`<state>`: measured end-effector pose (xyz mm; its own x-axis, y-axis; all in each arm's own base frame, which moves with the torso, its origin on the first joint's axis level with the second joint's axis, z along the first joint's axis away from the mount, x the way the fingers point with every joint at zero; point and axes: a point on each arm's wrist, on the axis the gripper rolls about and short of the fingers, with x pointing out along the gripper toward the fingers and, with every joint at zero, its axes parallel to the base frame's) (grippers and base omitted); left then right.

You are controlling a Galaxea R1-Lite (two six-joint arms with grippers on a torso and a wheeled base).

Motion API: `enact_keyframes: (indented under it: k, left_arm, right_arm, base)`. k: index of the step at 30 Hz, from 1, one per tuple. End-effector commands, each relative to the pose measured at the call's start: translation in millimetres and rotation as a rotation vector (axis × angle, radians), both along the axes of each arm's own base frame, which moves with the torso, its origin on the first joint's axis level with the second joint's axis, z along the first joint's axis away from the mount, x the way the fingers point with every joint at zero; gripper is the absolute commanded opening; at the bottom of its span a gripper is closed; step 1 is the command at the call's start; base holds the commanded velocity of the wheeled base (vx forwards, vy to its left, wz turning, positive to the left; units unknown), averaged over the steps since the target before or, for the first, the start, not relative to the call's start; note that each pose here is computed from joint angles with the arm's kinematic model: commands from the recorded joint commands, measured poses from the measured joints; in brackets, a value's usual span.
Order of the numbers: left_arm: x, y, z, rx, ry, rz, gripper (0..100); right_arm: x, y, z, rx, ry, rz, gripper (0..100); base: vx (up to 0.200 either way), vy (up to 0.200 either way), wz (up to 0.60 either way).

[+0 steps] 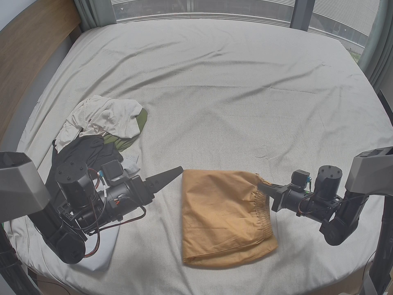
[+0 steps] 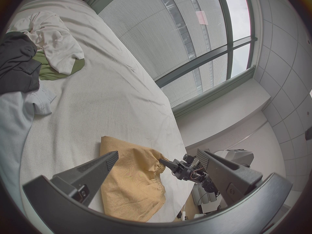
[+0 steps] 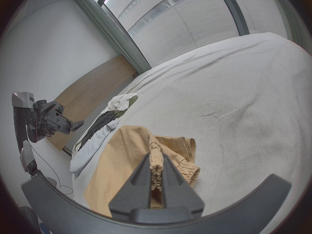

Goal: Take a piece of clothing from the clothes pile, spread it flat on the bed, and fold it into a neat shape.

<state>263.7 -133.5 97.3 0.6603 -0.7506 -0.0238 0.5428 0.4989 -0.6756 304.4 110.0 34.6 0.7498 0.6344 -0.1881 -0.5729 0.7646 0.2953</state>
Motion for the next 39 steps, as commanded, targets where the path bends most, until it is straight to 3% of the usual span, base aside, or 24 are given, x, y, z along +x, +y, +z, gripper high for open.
enact_keyframes:
  k: [1, 6, 7, 20, 26, 39]
  left_arm:
    - [0, 0, -1, 0.001, 0.002, -0.001, 100]
    - [0, 0, 1, -0.001, -0.003, 0.001, 100]
    - [0, 0, 1, -0.001, -0.003, 0.001, 100]
    - [0, 0, 1, -0.001, -0.005, 0.002, 100]
    - [-1, 0, -2, 0.004, 0.008, 0.001, 100]
    - [-2, 1, -1, 0.003, 0.006, 0.001, 100]
  right_arm:
    - [5, 2, -2, 0.001, -0.005, -0.002, 0]
    - [8, 1, 0, 0.005, -0.021, -0.008, 0]
    - [8, 0, -1, 0.002, -0.016, -0.009, 100]
    - [-7, -24, 8, -0.012, 0.0, -0.084, 100]
    - [-48, -34, -7, -0.054, 0.158, -0.081, 100]
    - [-66, -37, -42, -0.039, 0.386, -0.044, 100]
  base:
    - [0.0, 0.0, 0.0]
    - [0.0, 0.0, 0.0]
    - [0.0, 0.0, 0.0]
    - [0.0, 0.0, 0.0]
    - [0.0, 0.0, 0.0]
    - [0.0, 0.0, 0.0]
